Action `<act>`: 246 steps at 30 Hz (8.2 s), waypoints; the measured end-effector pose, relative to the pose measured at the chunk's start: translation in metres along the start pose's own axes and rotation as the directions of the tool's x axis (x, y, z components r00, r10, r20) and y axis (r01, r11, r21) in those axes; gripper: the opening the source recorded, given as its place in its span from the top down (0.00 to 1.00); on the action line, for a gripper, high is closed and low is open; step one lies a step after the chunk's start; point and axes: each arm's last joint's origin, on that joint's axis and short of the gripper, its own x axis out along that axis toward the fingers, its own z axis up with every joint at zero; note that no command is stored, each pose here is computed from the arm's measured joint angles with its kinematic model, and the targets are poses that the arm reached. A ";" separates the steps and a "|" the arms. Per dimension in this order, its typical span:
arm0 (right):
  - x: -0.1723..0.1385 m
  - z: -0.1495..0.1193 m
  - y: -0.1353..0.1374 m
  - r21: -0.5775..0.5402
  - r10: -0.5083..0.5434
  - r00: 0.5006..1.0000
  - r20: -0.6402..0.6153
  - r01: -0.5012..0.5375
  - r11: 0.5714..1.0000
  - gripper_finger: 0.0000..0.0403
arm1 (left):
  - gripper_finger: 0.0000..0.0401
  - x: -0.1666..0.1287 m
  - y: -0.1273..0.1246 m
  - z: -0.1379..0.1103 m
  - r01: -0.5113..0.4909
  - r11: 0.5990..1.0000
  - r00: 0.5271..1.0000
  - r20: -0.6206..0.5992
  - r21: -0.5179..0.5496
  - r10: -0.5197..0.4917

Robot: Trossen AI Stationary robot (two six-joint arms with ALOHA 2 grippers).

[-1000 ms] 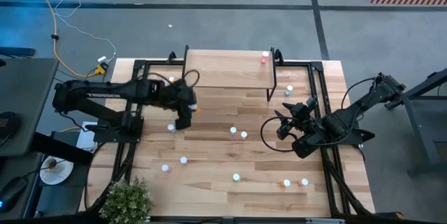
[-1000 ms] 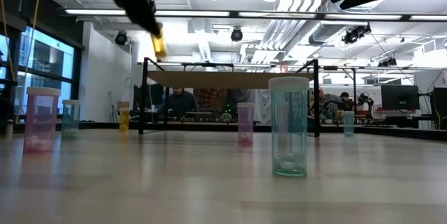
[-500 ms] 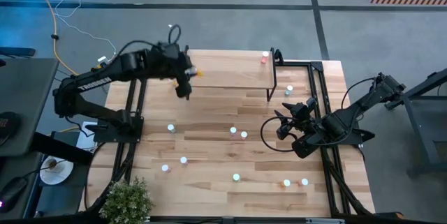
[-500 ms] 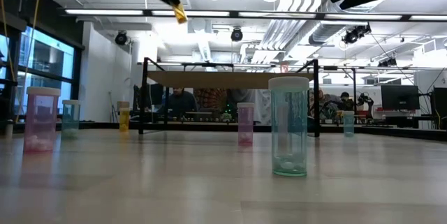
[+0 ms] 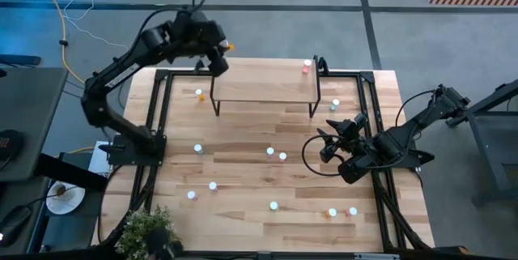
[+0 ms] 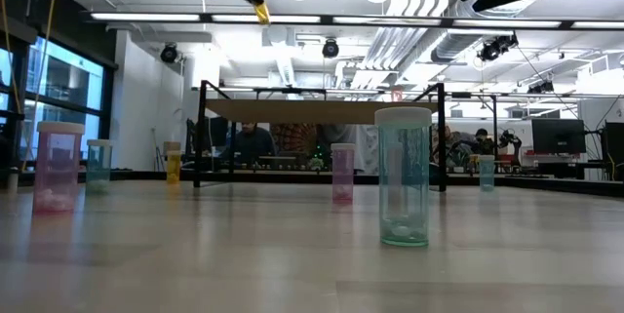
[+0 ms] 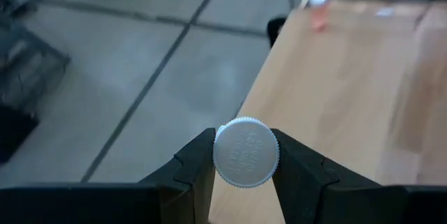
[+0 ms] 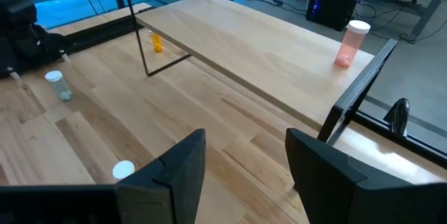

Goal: Pick and place medicine bottles onto shelf by color
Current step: Put the middle orange pill bottle on the shelf, then put the bottom green pill bottle on the shelf

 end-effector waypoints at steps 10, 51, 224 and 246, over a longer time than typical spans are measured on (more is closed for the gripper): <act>0.000 0.000 0.000 0.001 0.001 1.000 -0.001 -0.001 1.000 0.53 | 0.71 0.055 0.016 -0.009 0.030 0.999 0.968 -0.247 -0.025 -0.036; 0.000 0.000 0.001 0.005 0.021 0.999 -0.029 -0.021 1.000 0.53 | 0.71 0.129 0.026 -0.042 0.196 0.957 0.872 -0.409 -0.213 -0.269; 0.000 -0.046 0.114 -0.030 0.588 0.752 -0.296 -0.623 0.782 0.53 | 0.51 -0.095 -0.266 -0.141 0.532 0.844 0.833 0.137 0.060 -0.535; -0.021 -0.054 0.163 0.176 0.732 0.667 -0.141 -0.711 0.681 0.46 | 0.51 -0.096 -0.267 -0.141 0.555 0.829 0.819 0.128 0.070 -0.559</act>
